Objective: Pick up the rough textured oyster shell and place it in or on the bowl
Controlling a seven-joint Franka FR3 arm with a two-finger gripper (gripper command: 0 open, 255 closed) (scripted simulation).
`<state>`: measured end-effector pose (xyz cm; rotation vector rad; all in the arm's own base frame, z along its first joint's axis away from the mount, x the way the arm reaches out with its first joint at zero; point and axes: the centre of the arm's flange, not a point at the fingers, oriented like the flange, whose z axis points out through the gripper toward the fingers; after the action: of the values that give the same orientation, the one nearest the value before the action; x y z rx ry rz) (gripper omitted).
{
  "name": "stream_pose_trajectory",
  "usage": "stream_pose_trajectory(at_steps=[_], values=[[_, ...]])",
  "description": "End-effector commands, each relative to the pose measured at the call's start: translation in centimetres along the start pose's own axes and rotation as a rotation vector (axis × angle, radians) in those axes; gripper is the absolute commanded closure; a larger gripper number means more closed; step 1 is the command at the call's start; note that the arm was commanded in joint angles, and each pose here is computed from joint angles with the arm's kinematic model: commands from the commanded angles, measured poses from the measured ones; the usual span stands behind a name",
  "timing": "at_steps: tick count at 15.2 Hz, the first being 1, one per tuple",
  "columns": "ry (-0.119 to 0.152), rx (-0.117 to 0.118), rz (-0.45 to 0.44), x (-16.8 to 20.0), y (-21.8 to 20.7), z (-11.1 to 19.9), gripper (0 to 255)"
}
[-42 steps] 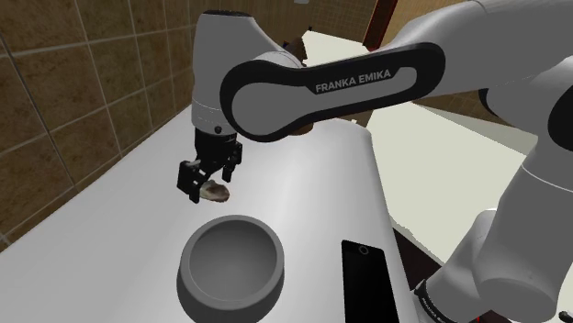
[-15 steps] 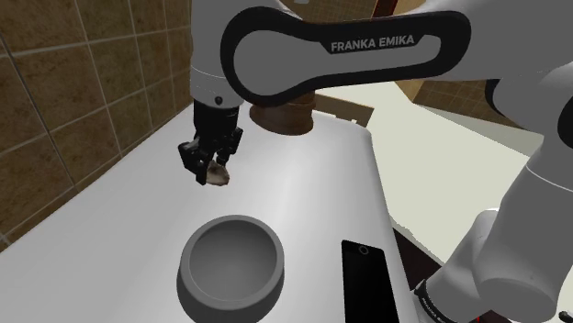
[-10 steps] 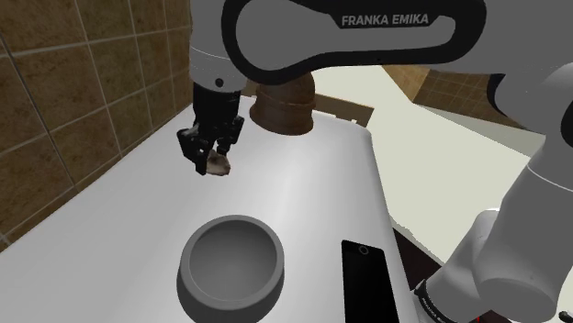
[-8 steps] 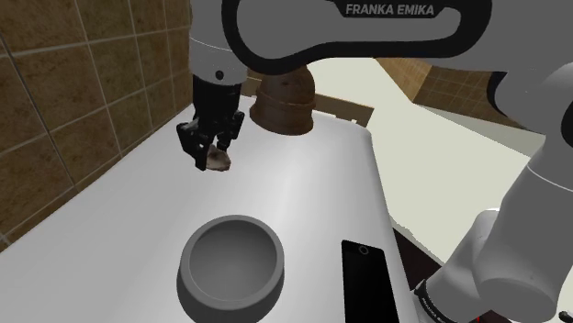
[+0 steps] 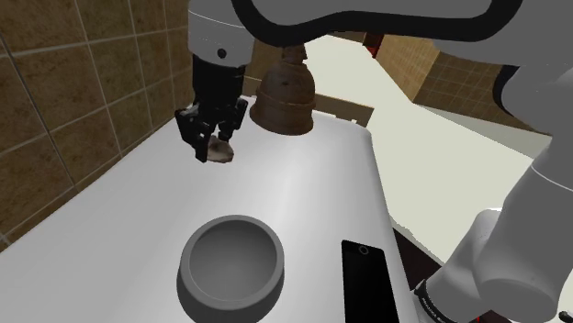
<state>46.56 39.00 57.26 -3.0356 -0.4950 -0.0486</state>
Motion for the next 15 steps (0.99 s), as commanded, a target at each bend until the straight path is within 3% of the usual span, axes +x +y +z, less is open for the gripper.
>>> stream_pose_trajectory(at_steps=[1,11,15], values=[[0.0,0.0,0.0,-1.9,-1.4,-0.1,255],[0.0,0.0,0.0,-13.4,-9.4,-0.4,255],[0.0,0.0,0.0,-13.4,-9.3,1.7,255]])
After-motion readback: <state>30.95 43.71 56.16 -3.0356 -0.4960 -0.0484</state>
